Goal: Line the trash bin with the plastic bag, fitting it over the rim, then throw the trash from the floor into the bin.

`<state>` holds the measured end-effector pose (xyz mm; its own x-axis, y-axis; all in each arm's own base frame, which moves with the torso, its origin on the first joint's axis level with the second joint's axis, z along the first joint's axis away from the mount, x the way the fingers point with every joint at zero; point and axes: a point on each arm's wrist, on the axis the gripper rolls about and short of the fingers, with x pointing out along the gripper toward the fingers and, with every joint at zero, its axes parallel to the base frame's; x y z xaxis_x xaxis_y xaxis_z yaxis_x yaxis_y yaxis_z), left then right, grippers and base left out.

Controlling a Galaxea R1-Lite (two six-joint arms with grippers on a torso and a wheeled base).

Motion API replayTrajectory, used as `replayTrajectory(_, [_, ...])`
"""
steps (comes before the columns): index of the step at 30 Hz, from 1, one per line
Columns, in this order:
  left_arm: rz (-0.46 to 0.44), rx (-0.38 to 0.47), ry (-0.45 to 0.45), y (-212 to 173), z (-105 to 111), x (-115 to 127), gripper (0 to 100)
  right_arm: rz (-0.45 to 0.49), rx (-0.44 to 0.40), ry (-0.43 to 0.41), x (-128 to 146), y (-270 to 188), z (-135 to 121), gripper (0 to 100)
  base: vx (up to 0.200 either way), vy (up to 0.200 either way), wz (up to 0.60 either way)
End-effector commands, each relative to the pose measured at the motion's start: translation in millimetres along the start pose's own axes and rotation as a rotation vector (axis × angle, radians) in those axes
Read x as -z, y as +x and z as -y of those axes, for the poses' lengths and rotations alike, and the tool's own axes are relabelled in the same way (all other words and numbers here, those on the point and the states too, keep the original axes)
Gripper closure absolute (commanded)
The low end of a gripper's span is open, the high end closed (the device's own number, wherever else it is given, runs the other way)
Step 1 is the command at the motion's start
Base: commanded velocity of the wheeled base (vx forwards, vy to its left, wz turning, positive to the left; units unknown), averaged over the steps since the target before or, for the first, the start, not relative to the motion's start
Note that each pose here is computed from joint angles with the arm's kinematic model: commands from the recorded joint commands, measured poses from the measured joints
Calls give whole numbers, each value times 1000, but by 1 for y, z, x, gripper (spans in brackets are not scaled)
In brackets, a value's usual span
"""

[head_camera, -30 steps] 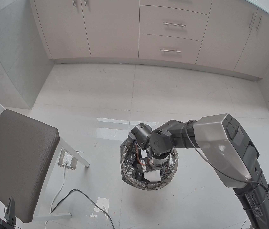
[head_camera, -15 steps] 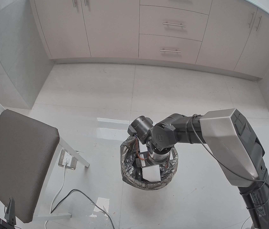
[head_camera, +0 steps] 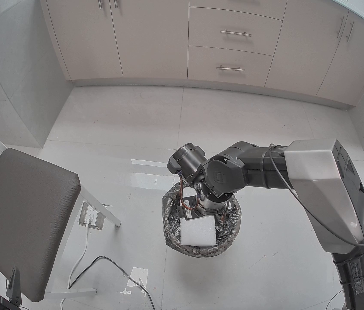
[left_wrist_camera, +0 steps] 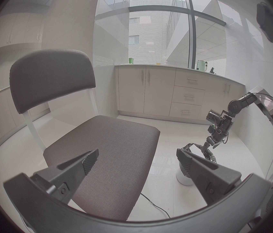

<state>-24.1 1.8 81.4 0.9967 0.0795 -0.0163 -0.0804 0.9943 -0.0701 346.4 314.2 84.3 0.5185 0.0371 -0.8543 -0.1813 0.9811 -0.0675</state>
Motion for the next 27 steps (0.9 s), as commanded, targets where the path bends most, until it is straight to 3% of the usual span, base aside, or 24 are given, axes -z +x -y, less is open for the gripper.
replayTrajectory(1, [15,1,-2,-1,0,0,0,4,-1,1,0,-1,0,0,0,0,0])
replayTrajectory(3, [15,1,-2,-1,0,0,0,0,0,0,1,1,-1,0,0,0,0])
replayTrajectory(4, [15,1,-2,-1,0,0,0,-3,2,-3,1,3,-2,100,0,0,0])
replayTrajectory(18, [15,1,-2,-1,0,0,0,-14,34,-24,9,20,-6,100,0,0,0])
replayTrajectory(27, [15,1,-2,-1,0,0,0,52,-10,0,9,39,-19,100,0,0,0])
